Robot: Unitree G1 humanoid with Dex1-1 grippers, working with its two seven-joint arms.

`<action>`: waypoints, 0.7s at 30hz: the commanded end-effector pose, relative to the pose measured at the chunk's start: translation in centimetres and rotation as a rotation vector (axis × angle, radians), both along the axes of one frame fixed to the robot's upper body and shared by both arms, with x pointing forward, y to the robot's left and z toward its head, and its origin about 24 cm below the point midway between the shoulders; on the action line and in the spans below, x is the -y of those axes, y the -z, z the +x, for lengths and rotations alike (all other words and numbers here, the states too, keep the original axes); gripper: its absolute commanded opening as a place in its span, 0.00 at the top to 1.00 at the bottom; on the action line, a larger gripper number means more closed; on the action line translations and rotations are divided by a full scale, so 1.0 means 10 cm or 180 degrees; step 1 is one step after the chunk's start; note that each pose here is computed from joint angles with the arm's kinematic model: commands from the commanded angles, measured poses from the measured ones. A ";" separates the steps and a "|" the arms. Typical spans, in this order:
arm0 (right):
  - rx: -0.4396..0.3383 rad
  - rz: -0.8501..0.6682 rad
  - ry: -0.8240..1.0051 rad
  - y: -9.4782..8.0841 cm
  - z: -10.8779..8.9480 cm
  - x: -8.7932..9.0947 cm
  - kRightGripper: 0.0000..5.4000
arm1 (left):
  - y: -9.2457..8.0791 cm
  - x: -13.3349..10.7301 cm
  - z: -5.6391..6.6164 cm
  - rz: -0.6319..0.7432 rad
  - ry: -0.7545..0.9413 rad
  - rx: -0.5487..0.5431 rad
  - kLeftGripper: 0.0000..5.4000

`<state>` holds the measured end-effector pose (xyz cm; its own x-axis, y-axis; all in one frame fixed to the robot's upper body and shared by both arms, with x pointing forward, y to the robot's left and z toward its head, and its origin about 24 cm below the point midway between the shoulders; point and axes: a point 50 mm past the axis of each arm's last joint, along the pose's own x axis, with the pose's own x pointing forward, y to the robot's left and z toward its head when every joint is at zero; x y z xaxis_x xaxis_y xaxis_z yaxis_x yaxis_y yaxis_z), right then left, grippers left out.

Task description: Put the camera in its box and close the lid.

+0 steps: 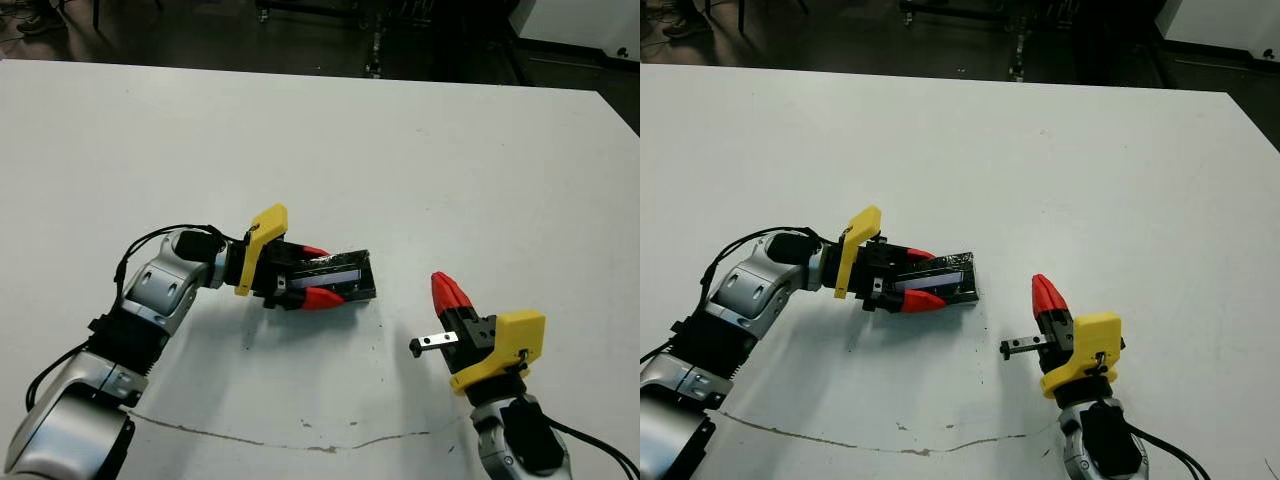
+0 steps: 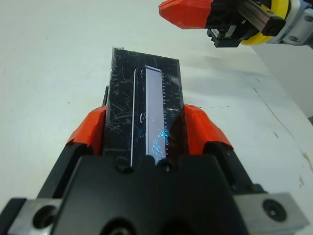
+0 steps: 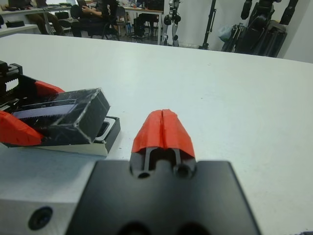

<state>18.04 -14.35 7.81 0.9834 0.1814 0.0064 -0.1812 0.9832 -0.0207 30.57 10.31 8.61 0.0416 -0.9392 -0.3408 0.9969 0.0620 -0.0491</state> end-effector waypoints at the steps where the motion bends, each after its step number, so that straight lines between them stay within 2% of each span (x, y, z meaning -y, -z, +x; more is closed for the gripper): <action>1: -0.0006 -0.0068 0.0044 0.00 -0.01 0.05 1.00 | 0.30 0.09 -0.09 0.0227 0.0017 -0.0360 0.42; 13: -0.0015 -0.0034 0.0038 0.01 -0.01 0.05 1.00 | 0.26 -0.01 0.01 0.0383 -0.0033 -0.0179 0.42; 21: -0.0019 -0.0001 0.0048 0.00 -0.01 0.04 1.00 | 0.23 -0.08 0.03 0.0457 -0.0070 -0.0102 0.42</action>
<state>18.02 -14.50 7.81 0.9843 0.1767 0.0057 -0.1765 0.9841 -0.0208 31.39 10.30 8.58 0.0425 -0.9191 -0.3917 0.9989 0.0472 -0.0024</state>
